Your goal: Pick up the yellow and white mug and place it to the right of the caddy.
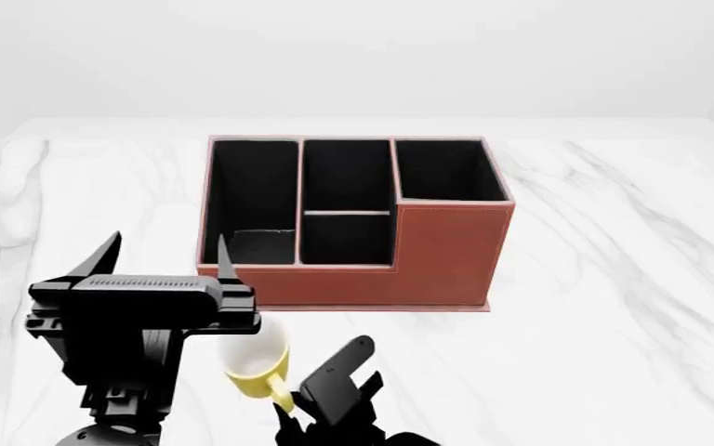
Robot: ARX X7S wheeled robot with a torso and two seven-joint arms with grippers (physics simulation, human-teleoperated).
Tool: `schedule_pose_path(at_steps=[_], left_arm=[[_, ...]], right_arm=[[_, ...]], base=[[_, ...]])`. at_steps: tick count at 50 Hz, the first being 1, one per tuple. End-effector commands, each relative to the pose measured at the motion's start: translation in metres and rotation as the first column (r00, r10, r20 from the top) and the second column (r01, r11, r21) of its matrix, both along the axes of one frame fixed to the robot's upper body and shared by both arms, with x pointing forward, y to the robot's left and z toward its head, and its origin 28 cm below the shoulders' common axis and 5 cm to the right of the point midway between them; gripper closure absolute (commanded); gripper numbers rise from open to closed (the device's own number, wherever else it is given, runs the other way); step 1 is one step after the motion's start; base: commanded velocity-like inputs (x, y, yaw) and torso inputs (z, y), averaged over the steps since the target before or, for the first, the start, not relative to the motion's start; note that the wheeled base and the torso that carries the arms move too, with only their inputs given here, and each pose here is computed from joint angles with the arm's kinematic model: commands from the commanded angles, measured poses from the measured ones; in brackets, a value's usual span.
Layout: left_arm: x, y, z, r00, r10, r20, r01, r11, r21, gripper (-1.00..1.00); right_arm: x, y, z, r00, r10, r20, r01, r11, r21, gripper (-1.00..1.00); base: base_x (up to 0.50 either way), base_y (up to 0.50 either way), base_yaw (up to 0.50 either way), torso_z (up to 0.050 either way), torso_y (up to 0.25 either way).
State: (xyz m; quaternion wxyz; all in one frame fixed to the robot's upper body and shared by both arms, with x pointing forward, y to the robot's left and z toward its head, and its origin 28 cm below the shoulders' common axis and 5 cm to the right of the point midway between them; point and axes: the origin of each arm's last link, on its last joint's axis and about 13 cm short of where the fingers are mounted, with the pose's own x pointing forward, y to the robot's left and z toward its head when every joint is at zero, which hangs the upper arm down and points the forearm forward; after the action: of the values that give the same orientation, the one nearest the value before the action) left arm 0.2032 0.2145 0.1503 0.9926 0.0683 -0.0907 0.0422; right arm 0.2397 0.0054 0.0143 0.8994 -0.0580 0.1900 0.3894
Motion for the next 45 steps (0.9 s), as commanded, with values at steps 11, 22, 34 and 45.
schedule_pose_path(at_steps=[11, 22, 34, 45], left_arm=[[-0.002, 0.000, 0.003, 1.000, 0.005, 0.010, -0.005, 1.000, -0.004, -1.00], [-0.002, 0.000, 0.004, 1.000, 0.006, 0.012, -0.006, 1.000, -0.004, -1.00], [-0.002, 0.000, 0.005, 1.000, 0.009, 0.013, -0.009, 1.000, -0.003, -1.00], [-0.002, -0.001, 0.006, 1.000, 0.010, 0.015, -0.010, 1.000, 0.001, -1.00]], right_arm=[[-0.014, -0.027, 0.013, 0.996, -0.087, 0.031, 0.087, 0.996, 0.021, 1.00], [-0.020, -0.045, 0.020, 0.986, -0.162, 0.040, 0.161, 0.987, 0.025, 1.00], [-0.028, -0.065, 0.026, 0.967, -0.248, 0.059, 0.246, 0.969, 0.032, 1.00], [-0.036, -0.083, 0.033, 0.938, -0.336, 0.086, 0.334, 0.942, 0.039, 1.00]], base=[[0.00, 0.00, 0.00, 0.000, 0.000], [0.00, 0.00, 0.00, 0.000, 0.001], [0.00, 0.00, 0.00, 0.000, 0.000], [0.00, 0.00, 0.00, 0.000, 0.001]])
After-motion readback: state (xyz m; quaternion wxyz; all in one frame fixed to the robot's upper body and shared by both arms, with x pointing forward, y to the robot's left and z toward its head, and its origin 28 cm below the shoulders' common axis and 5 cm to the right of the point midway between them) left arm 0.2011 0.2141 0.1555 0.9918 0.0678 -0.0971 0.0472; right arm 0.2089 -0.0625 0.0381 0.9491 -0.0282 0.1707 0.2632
